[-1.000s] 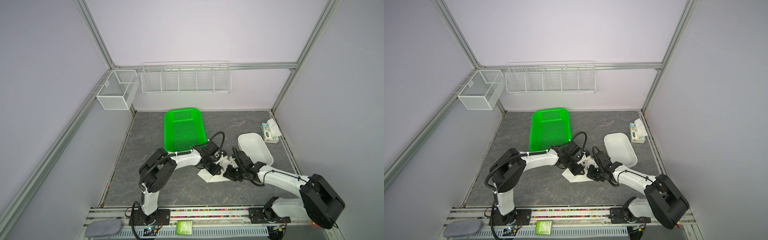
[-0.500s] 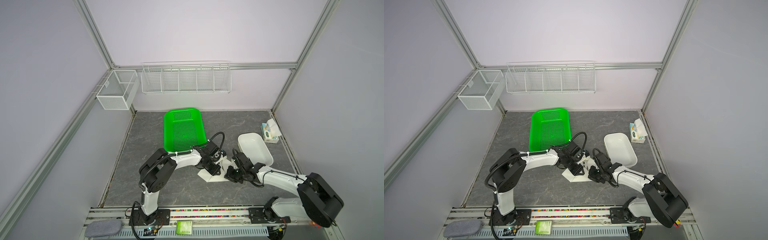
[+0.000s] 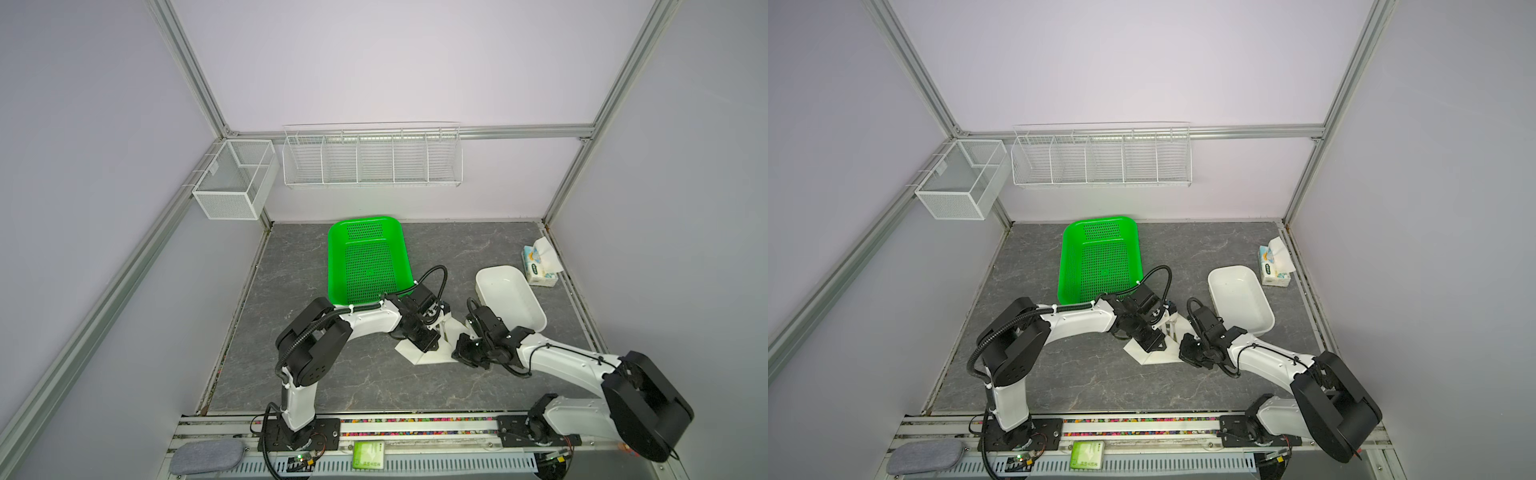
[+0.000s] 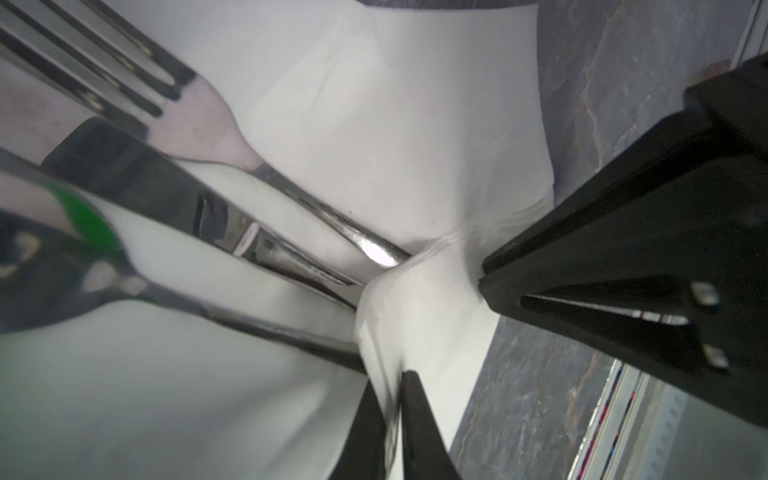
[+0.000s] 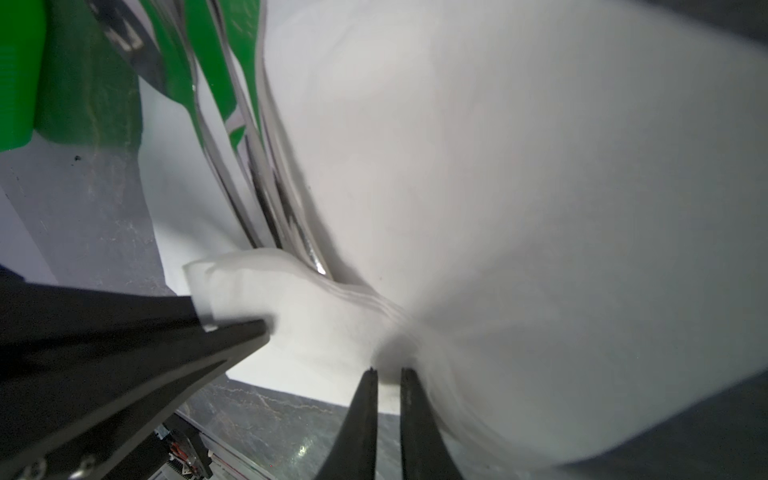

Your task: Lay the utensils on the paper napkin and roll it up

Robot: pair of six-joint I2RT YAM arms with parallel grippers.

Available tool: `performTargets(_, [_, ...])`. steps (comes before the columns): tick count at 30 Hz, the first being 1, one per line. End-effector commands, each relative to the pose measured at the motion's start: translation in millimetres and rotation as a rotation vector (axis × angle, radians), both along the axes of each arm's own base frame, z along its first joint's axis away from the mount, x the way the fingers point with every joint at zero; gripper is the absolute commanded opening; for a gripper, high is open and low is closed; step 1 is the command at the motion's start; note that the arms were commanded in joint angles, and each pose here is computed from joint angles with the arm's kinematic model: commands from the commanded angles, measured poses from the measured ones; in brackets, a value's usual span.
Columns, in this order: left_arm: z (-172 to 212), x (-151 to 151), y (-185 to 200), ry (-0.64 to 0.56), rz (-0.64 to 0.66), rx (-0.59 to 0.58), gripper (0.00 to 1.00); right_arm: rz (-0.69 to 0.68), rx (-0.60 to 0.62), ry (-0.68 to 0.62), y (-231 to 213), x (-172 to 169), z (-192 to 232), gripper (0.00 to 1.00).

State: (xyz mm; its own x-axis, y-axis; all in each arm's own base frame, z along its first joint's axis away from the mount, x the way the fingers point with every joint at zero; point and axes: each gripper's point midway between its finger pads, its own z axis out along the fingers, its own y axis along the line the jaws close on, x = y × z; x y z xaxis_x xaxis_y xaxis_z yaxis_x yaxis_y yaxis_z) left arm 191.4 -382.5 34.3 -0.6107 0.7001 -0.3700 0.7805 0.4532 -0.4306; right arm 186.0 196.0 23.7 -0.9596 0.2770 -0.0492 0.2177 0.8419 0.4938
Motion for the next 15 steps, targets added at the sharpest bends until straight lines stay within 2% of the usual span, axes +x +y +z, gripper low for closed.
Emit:
performTargets(1, [9.6,-4.8,-5.9,0.012,-0.031,-0.038,0.11,-0.02,-0.005,-0.013,-4.5,-1.5,8.8,0.17])
performTargets(7, [9.2,-3.5,-7.2,0.01,-0.028,-0.041,0.05,-0.014,-0.011,-0.036,-7.6,-1.3,17.6,0.18])
performTargets(15, [10.2,-1.9,-7.6,-0.007,-0.03,-0.048,0.05,-0.002,-0.167,0.014,-30.9,-9.0,1.9,0.19])
